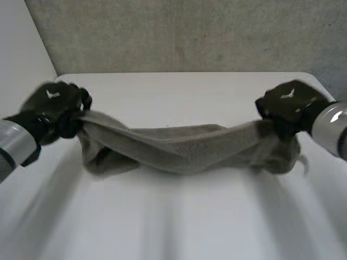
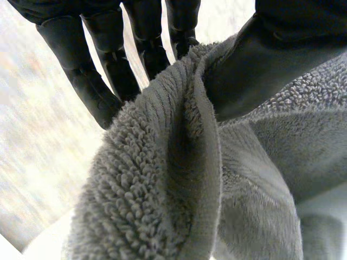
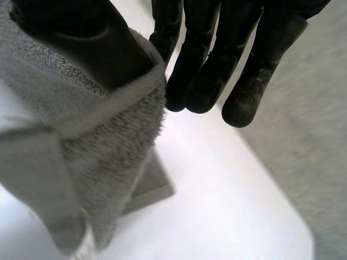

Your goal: Fold the towel.

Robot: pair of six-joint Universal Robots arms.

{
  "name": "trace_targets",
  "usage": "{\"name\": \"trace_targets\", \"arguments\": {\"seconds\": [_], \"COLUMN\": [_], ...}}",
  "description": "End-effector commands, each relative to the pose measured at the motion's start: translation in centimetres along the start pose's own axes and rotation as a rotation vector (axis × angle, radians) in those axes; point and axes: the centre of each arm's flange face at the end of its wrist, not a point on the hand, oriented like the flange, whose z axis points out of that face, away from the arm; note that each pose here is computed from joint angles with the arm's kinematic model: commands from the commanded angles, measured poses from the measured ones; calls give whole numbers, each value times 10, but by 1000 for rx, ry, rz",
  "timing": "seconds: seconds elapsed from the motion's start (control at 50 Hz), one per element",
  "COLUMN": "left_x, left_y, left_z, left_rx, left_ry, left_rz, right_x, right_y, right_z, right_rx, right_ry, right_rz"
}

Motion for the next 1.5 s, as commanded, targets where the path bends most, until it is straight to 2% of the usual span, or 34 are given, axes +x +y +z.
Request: {"name": "trace_targets", "arguments": {"seconds": [0.02,0.1,0.14,0.16,0.18,0.2,0.24,0.26,0.28,0.3,0.32,0.34,0.36,0.4,0.48,0.58,0.62,0.64,0.68,0.7,0.74,0.76,0.82,0.84,0.86,0.9,0.92,0.98,1.02,1.04,1.08,1.2,1.34,1.5], "left_x": [-4,-10,-11,-11,-15,-15,-28,-28,-35,-40,-40,-45,-45,-57,-58,-50,-45,-45,-42,-42,-35,-35,-24,-17,-17,-3,2,7,17,17,19,3,-1,5], "left_y": [42,39,14,14,-8,-8,-65,-65,-97,-126,-127,-153,-153,-190,-203,-167,-131,-131,-89,-89,-39,-39,9,31,31,71,88,102,122,123,137,124,100,107], "left_z": [42,63,86,86,96,96,106,106,107,106,106,102,102,87,78,89,97,97,101,101,105,105,106,105,105,101,98,94,85,85,72,58,52,44], "left_rx": [-157,-151,-66,-65,7,7,174,175,282,395,397,508,510,671,737,620,515,514,394,393,253,253,128,72,72,-35,-80,-123,-193,-193,-252,-250,-173,-194], "left_ry": [52,64,72,72,55,55,-45,-46,-114,-177,-177,-228,-228,-290,-273,-244,-229,-229,-210,-210,-174,-174,-131,-109,-109,-78,-64,-50,-19,-18,2,-42,-64,-60], "left_rz": [-35,-10,36,36,64,64,111,112,119,110,109,84,84,23,-16,-44,-66,-66,-88,-89,-114,-114,-116,-104,-104,-57,-22,13,86,87,179,225,192,128], "right_x": [-13,-15,-13,-3,12,12,51,51,67,83,83,95,96,109,100,77,57,57,36,36,11,11,-12,-24,-24,-47,-48,-65,-76,-79,-81,-75,-77,-74], "right_y": [18,5,-8,-25,-47,-47,-100,-101,-128,-146,-146,-159,-160,-183,-180,-155,-134,-134,-108,-108,-75,-75,-41,-24,-24,10,10,35,52,57,60,53,58,69], "right_z": [48,72,82,89,93,93,85,85,74,64,64,52,52,24,29,50,66,66,82,82,96,97,106,110,111,117,117,118,114,111,107,84,77,76], "right_rx": [-60,0,53,115,195,196,403,404,528,631,632,723,724,866,849,721,627,627,528,527,424,423,327,284,283,205,205,147,107,93,81,89,66,3], "right_ry": [-74,-51,-14,55,146,147,369,370,473,557,558,616,616,687,654,533,427,427,325,324,214,213,127,83,83,5,5,-45,-67,-74,-81,-64,-66,-29], "right_rz": [-124,-154,-172,-189,-198,-198,-189,-188,-170,-141,-141,-111,-111,-76,-71,-86,-111,-111,-139,-139,-154,-154,-155,-150,-150,-139,-139,-129,-123,-121,-119,-105,-83,36]}}
